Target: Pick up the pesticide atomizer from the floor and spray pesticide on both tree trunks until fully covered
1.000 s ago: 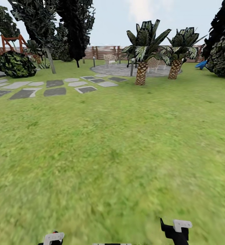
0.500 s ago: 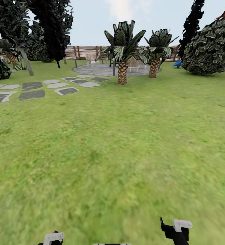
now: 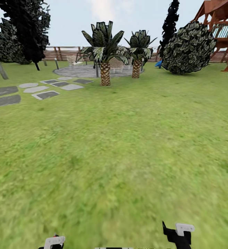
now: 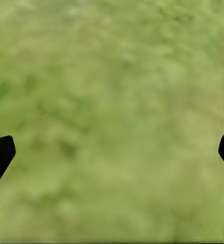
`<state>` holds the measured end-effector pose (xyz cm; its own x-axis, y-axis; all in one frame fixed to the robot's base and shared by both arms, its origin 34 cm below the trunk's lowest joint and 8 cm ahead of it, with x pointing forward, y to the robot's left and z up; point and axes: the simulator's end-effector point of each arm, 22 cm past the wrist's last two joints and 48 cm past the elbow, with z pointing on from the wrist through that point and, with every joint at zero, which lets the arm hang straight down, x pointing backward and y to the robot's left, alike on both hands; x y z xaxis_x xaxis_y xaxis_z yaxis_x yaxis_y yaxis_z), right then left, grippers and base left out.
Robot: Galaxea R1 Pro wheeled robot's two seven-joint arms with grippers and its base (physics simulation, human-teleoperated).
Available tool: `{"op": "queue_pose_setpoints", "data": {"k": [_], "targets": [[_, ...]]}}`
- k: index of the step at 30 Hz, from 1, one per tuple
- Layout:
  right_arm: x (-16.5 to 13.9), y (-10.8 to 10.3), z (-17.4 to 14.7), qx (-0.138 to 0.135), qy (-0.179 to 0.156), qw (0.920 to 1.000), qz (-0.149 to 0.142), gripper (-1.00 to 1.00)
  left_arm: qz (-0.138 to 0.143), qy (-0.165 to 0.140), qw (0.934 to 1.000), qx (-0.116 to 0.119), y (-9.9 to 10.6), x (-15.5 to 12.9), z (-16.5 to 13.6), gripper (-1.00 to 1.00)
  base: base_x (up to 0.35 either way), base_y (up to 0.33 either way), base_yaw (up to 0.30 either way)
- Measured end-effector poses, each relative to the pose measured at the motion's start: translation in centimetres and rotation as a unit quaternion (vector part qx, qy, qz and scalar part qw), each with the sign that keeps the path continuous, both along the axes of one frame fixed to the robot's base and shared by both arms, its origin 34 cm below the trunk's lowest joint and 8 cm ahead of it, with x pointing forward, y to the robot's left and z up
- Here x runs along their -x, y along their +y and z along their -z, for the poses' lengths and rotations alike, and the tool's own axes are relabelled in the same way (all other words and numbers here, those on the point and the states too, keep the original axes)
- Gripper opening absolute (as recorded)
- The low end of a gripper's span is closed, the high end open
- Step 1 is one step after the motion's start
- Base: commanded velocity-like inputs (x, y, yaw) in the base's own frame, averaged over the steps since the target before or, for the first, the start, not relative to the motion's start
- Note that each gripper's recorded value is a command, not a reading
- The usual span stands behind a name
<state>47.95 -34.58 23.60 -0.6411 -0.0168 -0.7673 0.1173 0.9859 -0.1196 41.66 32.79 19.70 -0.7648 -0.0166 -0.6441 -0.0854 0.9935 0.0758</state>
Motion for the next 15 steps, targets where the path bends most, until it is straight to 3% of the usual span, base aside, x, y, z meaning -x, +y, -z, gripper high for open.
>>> {"op": "queue_pose_setpoints", "data": {"k": [15], "targets": [[0.0, 0.0, 0.0, 0.0, 0.0, 1.0, 0.0, 1.0, 0.0, 0.0, 1.0, 0.0, -0.02, -0.01, 0.0, -1.0, 0.0, -0.27, -0.266]]}}
